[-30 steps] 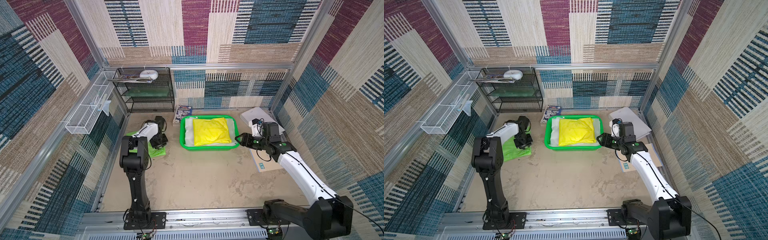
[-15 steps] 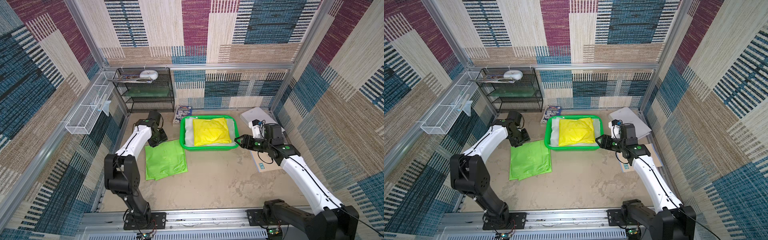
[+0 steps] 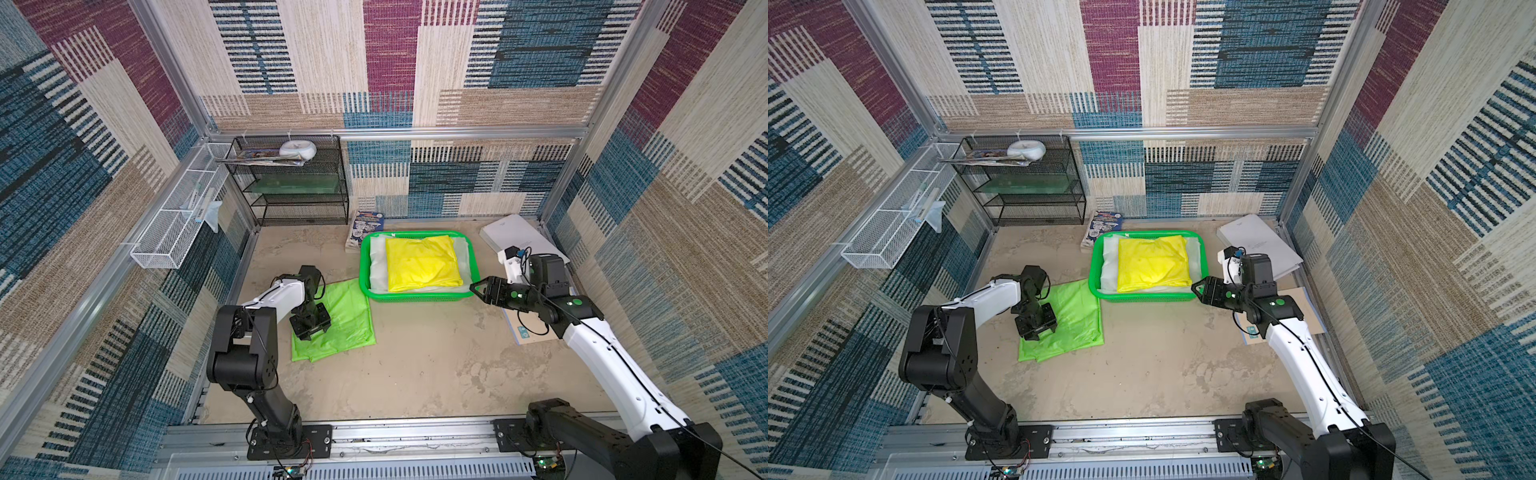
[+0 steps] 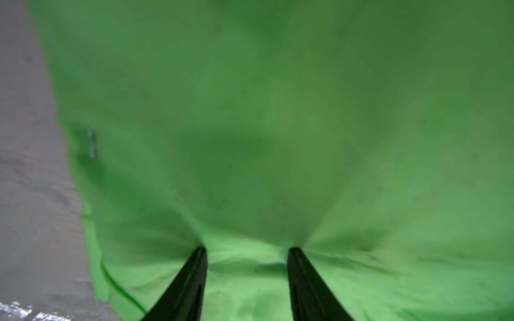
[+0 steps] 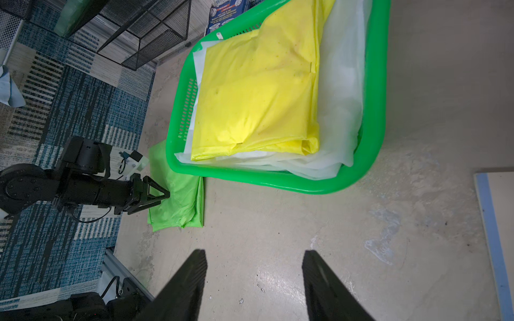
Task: Put the folded raincoat in the basket
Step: Adjust the raincoat at the center of the board, then adjust the basket at the center of the board, then pick up the raincoat from the center of the board, then place the raincoat in the basket.
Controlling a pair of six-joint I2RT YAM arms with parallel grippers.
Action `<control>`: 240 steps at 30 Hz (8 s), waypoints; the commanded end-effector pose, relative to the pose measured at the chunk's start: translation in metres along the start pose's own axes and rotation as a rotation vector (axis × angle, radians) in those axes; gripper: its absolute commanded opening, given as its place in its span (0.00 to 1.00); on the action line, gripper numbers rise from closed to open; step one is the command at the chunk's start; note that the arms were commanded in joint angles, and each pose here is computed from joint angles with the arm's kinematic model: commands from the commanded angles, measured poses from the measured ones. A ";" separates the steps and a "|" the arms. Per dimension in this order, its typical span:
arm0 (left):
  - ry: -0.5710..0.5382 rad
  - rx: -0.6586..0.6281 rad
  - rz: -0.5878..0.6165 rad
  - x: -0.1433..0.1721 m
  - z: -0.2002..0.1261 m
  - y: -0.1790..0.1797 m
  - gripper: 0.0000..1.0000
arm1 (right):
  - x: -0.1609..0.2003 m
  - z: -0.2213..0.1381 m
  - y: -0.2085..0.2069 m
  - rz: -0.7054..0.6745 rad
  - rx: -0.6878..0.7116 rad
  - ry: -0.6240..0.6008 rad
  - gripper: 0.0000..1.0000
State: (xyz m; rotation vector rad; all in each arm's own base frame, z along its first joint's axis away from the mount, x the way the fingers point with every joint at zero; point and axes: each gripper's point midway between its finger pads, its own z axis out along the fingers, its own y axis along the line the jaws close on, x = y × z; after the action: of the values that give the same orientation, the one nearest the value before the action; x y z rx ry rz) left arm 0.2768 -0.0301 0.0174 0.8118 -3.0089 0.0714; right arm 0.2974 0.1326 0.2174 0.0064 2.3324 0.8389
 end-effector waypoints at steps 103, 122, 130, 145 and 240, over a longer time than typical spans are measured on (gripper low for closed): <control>0.052 0.582 0.240 0.120 -0.051 -0.073 0.58 | 0.112 0.094 -0.010 0.017 0.062 0.356 0.63; 0.130 0.557 0.209 0.157 -0.028 -0.061 0.55 | 0.159 0.130 -0.026 0.139 -0.006 0.481 0.19; 0.177 0.595 0.220 0.181 -0.021 -0.067 0.55 | 0.110 0.151 -0.029 0.058 0.053 0.396 0.17; -0.015 0.482 0.305 0.132 -0.022 -0.085 0.55 | 0.168 0.111 -0.020 0.088 -0.124 0.431 0.53; -0.062 0.555 0.385 -0.051 -0.131 -0.307 0.00 | -0.172 0.188 -0.050 0.218 -0.098 0.237 0.00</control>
State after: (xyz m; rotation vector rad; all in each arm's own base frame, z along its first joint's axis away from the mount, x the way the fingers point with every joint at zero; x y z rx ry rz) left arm 0.4899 -0.2676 0.1725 0.2209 -3.2449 1.0047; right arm 0.5488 0.1649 0.1824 0.1080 2.5379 1.0919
